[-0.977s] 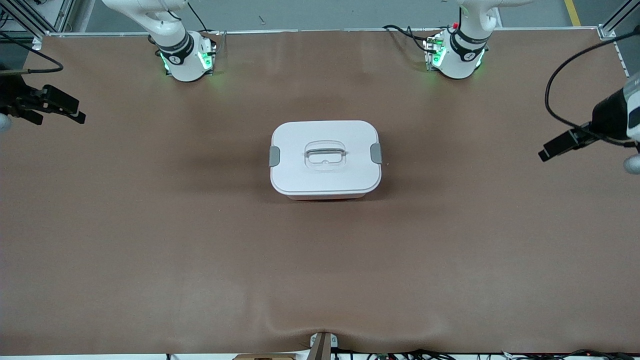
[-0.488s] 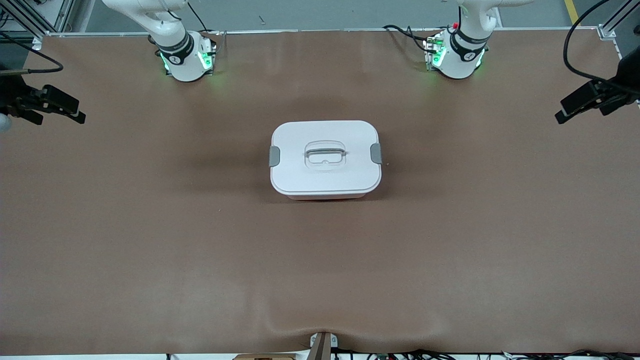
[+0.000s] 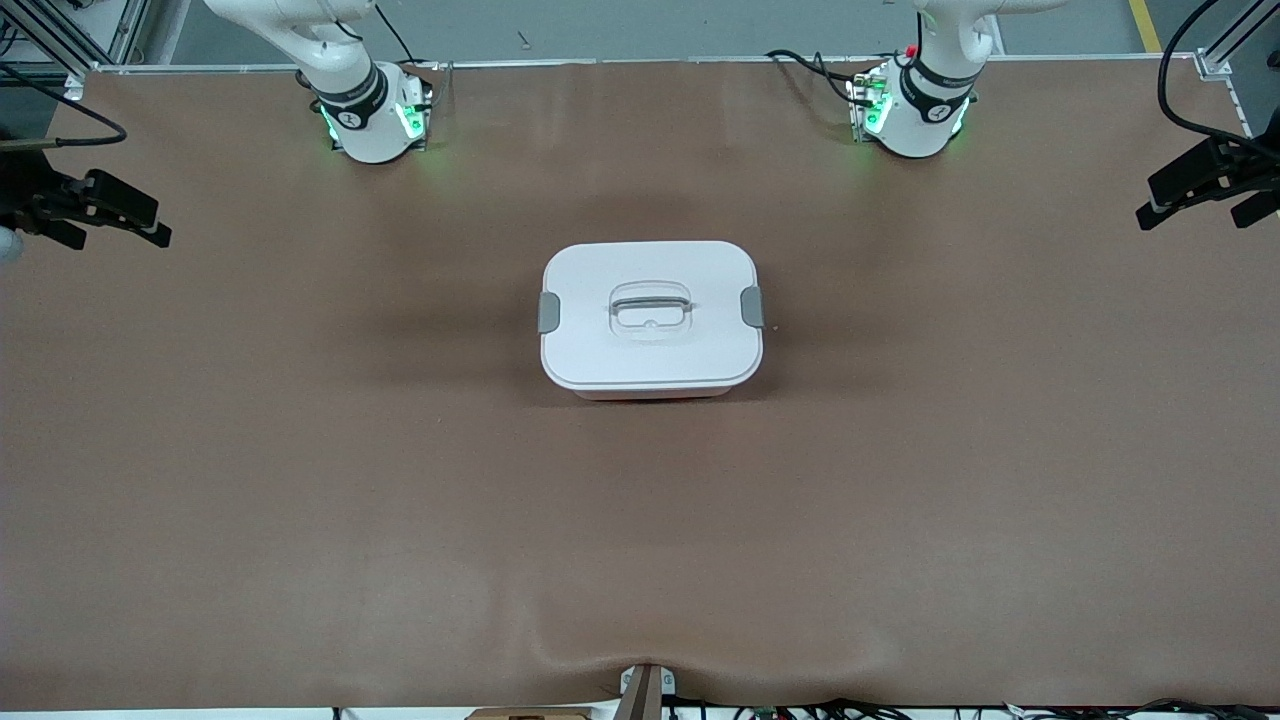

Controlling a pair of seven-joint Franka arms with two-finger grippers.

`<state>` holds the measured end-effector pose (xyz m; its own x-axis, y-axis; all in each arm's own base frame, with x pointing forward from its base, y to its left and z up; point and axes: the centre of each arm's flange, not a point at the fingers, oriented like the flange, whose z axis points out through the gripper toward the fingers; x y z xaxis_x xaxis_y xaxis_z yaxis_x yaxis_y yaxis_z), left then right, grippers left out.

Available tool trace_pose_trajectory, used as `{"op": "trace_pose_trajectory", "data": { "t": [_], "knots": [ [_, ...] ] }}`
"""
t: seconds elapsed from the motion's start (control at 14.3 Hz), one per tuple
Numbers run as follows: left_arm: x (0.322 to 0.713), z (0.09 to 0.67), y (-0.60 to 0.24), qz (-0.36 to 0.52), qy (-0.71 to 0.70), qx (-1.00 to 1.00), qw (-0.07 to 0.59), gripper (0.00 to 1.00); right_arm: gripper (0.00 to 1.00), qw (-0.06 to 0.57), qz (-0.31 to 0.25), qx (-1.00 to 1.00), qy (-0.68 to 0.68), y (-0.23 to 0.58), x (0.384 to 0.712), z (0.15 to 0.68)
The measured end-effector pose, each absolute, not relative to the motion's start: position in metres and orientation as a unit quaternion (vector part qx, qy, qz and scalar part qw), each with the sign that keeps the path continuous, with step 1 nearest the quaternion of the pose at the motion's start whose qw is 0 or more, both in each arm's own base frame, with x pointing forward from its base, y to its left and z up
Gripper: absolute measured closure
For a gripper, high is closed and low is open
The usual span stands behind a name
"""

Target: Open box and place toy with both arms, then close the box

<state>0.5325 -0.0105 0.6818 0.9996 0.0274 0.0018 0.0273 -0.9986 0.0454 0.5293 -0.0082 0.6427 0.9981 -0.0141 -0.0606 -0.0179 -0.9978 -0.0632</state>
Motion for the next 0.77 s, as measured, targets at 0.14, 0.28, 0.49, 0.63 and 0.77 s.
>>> {"op": "trace_pose_trajectory", "data": {
  "t": [0.14, 0.28, 0.49, 0.63, 0.77],
  "knots": [
    [0.533, 0.680, -0.015, 0.000, 0.011, 1.000, 0.005, 0.00, 0.00, 0.032, 0.030, -0.999, 0.008, -0.008, 0.529, 0.643],
    [0.533, 0.679, -0.020, -0.001, 0.007, 1.000, 0.000, 0.00, 0.00, 0.032, 0.030, -0.999, 0.008, -0.008, 0.529, 0.643],
    [0.534, 0.678, -0.032, -0.001, -0.003, 1.000, 0.000, 0.00, 0.00, 0.032, 0.030, -0.999, 0.008, -0.008, 0.529, 0.643],
    [0.537, 0.674, -0.033, -0.001, -0.004, 1.000, 0.000, 0.00, 0.00, 0.032, 0.030, -0.999, 0.008, -0.008, 0.529, 0.643],
    [0.540, 0.670, -0.033, -0.004, -0.004, 1.000, 0.000, 0.00, 0.00, 0.032, 0.030, -0.999, 0.008, -0.008, 0.529, 0.643]
  ]
}}
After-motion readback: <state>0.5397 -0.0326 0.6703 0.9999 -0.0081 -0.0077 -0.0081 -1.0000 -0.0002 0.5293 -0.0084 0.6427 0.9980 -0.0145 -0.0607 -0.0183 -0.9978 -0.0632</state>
